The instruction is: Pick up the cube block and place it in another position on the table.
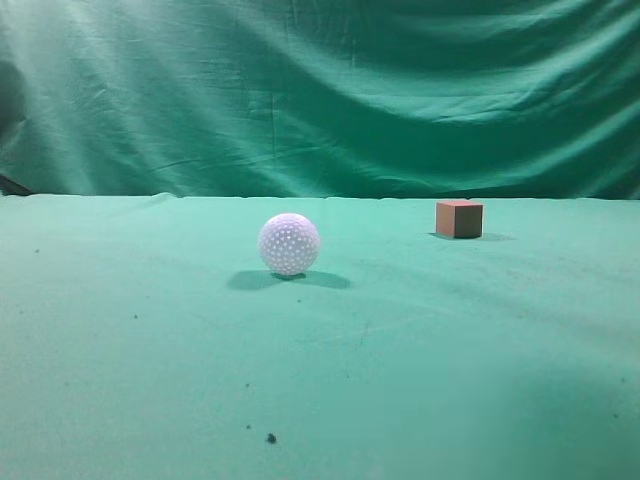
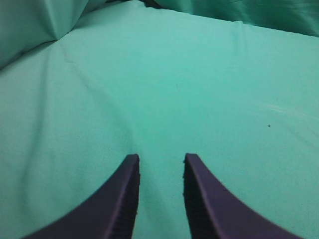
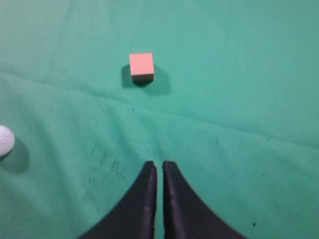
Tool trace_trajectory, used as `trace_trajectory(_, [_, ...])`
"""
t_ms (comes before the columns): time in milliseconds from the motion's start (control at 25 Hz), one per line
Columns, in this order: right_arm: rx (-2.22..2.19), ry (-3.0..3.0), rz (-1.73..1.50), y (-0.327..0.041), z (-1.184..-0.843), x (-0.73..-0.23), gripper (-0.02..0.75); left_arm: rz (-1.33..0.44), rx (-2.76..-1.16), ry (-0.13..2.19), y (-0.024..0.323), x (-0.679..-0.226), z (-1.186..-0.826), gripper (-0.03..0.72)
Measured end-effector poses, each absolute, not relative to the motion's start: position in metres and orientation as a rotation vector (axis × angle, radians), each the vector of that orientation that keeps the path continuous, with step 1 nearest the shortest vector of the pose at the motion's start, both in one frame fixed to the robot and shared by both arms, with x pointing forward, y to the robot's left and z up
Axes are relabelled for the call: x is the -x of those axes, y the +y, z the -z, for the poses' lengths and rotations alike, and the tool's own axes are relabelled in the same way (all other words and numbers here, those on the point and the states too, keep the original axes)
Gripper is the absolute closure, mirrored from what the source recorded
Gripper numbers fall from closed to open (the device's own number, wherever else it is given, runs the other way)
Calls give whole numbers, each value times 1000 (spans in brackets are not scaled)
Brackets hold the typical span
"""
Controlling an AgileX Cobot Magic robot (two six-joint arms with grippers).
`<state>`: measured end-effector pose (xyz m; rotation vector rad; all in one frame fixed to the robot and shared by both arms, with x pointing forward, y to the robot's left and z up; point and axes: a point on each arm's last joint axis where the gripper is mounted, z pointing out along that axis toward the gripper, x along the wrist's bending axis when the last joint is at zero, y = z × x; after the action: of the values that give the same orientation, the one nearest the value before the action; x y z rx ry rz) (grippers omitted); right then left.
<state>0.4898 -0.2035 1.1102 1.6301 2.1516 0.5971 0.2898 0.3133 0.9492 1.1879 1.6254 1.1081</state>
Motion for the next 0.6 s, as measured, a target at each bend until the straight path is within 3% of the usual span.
trace_trajectory(360, [-1669, 2100, -763, -240, -1090, -390, 738, -1108, -1188, 1625, 313, -290, -949, 453])
trace_trajectory(600, [-1703, 2061, -967, -247, -1099, -351, 738, -1108, -1188, 1625, 313, -290, -949, 453])
